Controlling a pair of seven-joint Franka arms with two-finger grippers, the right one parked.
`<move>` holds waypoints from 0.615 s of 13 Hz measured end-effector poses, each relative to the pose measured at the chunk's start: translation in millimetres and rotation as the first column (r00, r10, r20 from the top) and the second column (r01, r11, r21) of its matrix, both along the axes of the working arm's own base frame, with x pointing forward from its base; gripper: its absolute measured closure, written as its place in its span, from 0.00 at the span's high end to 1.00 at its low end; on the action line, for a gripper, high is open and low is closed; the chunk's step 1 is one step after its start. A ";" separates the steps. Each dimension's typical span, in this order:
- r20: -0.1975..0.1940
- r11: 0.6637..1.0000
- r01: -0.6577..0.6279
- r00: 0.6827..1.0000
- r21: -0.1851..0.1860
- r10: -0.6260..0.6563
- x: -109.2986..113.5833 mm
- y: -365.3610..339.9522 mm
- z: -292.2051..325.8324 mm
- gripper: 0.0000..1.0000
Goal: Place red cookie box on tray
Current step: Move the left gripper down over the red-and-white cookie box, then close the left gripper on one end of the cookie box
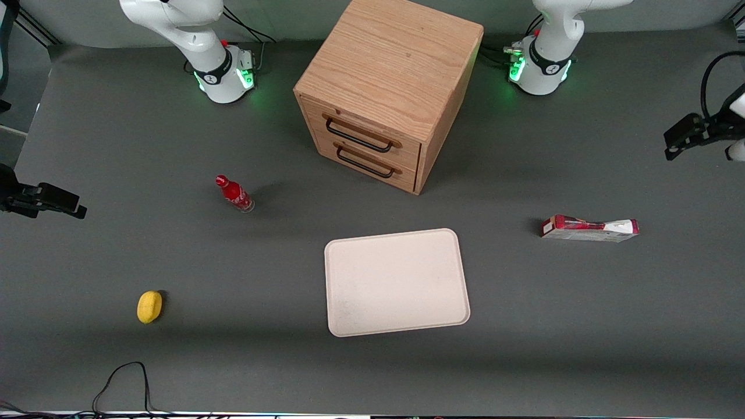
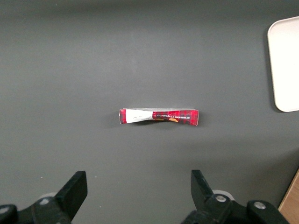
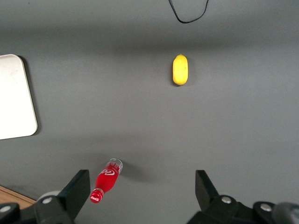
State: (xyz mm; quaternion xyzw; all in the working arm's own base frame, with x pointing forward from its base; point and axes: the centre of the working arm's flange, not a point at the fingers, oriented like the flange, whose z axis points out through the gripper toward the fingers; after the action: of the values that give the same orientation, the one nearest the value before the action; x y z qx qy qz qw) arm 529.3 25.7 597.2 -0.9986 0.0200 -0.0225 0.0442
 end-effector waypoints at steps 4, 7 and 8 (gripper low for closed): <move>-0.001 0.899 -0.438 0.899 -0.019 0.438 36.1 11.0 -63.6 0.97; 0.013 0.658 -0.753 0.658 -0.035 0.753 64.2 -4.7 -114.8 0.97; 0.007 0.577 -0.816 0.577 -0.029 0.816 71.4 -7.8 -134.7 0.97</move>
State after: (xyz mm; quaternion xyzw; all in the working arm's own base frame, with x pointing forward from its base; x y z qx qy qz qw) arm 600.7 17.9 462.6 -0.8962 -0.4419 -0.0098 0.0385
